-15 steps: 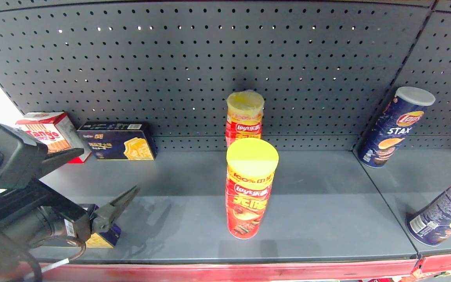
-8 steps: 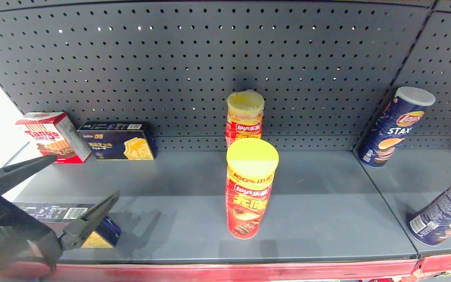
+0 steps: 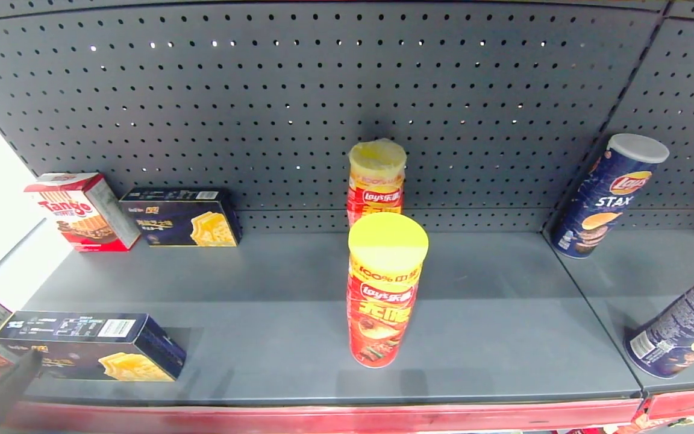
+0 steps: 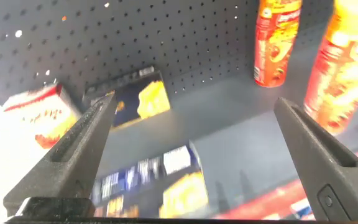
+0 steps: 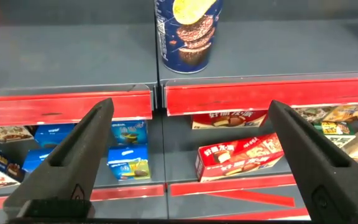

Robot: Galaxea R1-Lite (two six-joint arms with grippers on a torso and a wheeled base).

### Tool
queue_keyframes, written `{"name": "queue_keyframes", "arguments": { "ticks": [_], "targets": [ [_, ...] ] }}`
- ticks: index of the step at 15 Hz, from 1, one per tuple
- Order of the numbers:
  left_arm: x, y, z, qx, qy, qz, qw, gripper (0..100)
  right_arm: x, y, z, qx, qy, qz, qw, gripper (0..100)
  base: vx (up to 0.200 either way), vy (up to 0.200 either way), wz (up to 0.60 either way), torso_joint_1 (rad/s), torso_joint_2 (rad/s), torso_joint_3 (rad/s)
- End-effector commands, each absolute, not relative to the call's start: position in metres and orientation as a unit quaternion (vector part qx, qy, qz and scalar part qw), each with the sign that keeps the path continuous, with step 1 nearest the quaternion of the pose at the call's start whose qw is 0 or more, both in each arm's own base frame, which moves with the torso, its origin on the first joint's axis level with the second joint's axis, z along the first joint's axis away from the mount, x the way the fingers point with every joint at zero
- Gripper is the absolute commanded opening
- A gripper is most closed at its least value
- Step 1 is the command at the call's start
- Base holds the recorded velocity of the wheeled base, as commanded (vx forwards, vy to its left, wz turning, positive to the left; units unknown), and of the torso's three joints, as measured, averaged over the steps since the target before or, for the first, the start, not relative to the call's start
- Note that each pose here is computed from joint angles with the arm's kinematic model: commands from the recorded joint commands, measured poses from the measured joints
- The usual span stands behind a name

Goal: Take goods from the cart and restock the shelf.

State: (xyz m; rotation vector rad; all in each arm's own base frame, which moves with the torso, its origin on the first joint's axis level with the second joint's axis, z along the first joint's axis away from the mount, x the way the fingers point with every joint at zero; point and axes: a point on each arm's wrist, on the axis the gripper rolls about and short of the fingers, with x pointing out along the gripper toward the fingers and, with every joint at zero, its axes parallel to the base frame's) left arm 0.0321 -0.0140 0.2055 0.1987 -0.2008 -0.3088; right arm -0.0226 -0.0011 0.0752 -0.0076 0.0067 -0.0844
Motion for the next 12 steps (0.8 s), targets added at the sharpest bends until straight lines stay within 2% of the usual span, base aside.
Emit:
{"name": "queue_keyframes", "arguments": {
  "ticks": [1,2,3,4,5,7,9,10,12],
  "targets": [
    [-0.017,0.017,0.166,0.071,-0.134,-0.151,0.977,100,-0.023,-0.001,0.075,-0.004,0.003,-0.042,0.999,100,0.000,0.000,0.00,0.000,0.00,0.000],
    [-0.020,0.018,0.163,0.070,-0.135,-0.151,0.977,100,-0.023,-0.001,0.075,-0.004,0.004,-0.042,0.999,100,0.000,0.000,0.00,0.000,0.00,0.000],
    [-0.035,0.026,0.144,0.069,-0.134,-0.136,0.979,100,-0.023,-0.001,0.075,-0.004,0.003,-0.042,0.999,100,0.000,0.000,0.00,0.000,0.00,0.000],
    [-0.034,0.020,0.130,0.059,-0.107,-0.083,0.989,100,-0.023,-0.001,0.075,-0.004,0.003,-0.042,0.999,100,0.000,0.000,0.00,0.000,0.00,0.000],
    [-0.023,0.012,0.126,0.045,-0.090,-0.056,0.993,100,-0.023,-0.001,0.075,-0.004,0.003,-0.042,0.999,100,0.000,0.000,0.00,0.000,0.00,0.000],
    [-0.010,0.002,0.115,0.056,-0.100,-0.059,0.992,100,-0.023,-0.001,0.075,-0.004,0.003,-0.042,0.999,100,0.000,0.000,0.00,0.000,0.00,0.000],
    [-0.010,-0.003,0.103,0.068,-0.049,-0.041,0.996,100,-0.023,-0.001,0.075,-0.004,0.003,-0.042,0.999,100,0.000,0.000,0.00,0.000,0.00,0.000],
    [-0.011,-0.005,0.100,0.069,-0.038,-0.044,0.996,100,-0.023,-0.001,0.075,-0.004,0.003,-0.042,0.999,100,0.000,0.000,0.00,0.000,0.00,0.000],
    [-0.016,-0.008,0.085,0.070,-0.006,-0.089,0.994,100,-0.023,-0.001,0.075,-0.004,0.003,-0.042,0.999,100,0.000,0.000,0.00,0.000,0.00,0.000]
  ]
}}
